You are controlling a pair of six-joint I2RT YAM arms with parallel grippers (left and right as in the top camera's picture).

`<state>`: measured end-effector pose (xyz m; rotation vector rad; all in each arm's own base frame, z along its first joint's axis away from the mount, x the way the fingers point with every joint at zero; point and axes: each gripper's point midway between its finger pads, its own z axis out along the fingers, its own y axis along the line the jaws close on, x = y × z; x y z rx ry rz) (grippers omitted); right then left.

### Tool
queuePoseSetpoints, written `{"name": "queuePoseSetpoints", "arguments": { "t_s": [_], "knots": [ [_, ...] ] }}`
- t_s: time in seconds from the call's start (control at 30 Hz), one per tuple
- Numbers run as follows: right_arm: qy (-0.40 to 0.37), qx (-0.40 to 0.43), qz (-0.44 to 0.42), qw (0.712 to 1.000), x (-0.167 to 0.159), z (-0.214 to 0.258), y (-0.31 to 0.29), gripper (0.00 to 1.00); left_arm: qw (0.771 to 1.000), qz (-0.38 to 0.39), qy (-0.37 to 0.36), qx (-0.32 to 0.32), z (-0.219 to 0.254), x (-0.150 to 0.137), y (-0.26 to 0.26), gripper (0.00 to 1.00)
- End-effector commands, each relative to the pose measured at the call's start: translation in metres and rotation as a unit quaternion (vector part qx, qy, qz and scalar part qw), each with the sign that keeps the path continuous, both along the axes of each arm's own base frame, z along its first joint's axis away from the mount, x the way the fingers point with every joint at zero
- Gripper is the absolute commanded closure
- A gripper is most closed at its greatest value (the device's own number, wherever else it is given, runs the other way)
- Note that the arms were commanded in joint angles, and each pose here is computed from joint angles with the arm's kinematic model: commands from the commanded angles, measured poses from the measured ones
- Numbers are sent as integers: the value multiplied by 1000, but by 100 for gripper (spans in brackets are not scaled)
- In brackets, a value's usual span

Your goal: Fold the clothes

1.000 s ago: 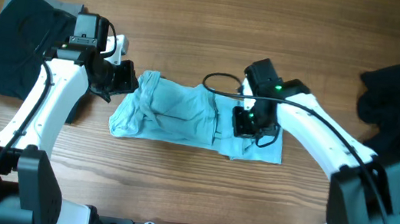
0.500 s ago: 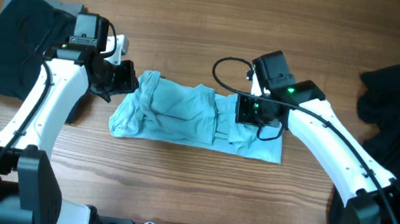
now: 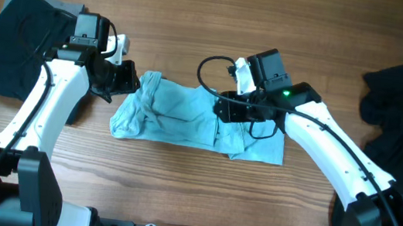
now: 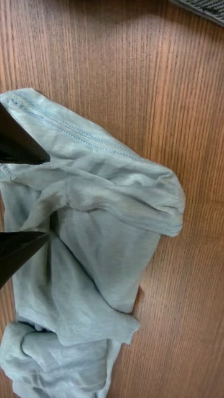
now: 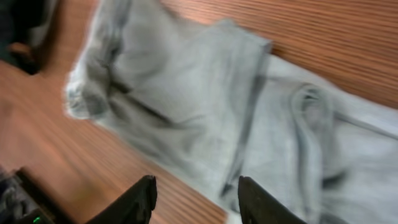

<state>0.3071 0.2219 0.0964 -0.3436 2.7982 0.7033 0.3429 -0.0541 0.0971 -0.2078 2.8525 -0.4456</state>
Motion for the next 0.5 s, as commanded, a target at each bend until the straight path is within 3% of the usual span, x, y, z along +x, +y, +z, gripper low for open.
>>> {"name": "queuePoseSetpoints", "arguments": {
  "t_s": [0.0,0.13,0.33,0.4,0.47],
  "knots": [
    [28,-89,-171,981,17,-9,-62,79,1000,1,-9,-8,11,1,-1,65],
    [98,-102,-193,971,-6,-25,-84,94,1000,-1,-13,-7,11,3,-1,65],
    [214,-104,-189,953,-64,-67,-69,96,1000,0,-15,-7,12,4,-1,65],
    [237,-13,-133,962,-75,-69,-27,96,1000,0,-15,-7,12,4,-1,65],
    [179,132,-7,975,-63,-39,29,96,1000,0,-16,-7,12,4,-1,65]
  ]
}}
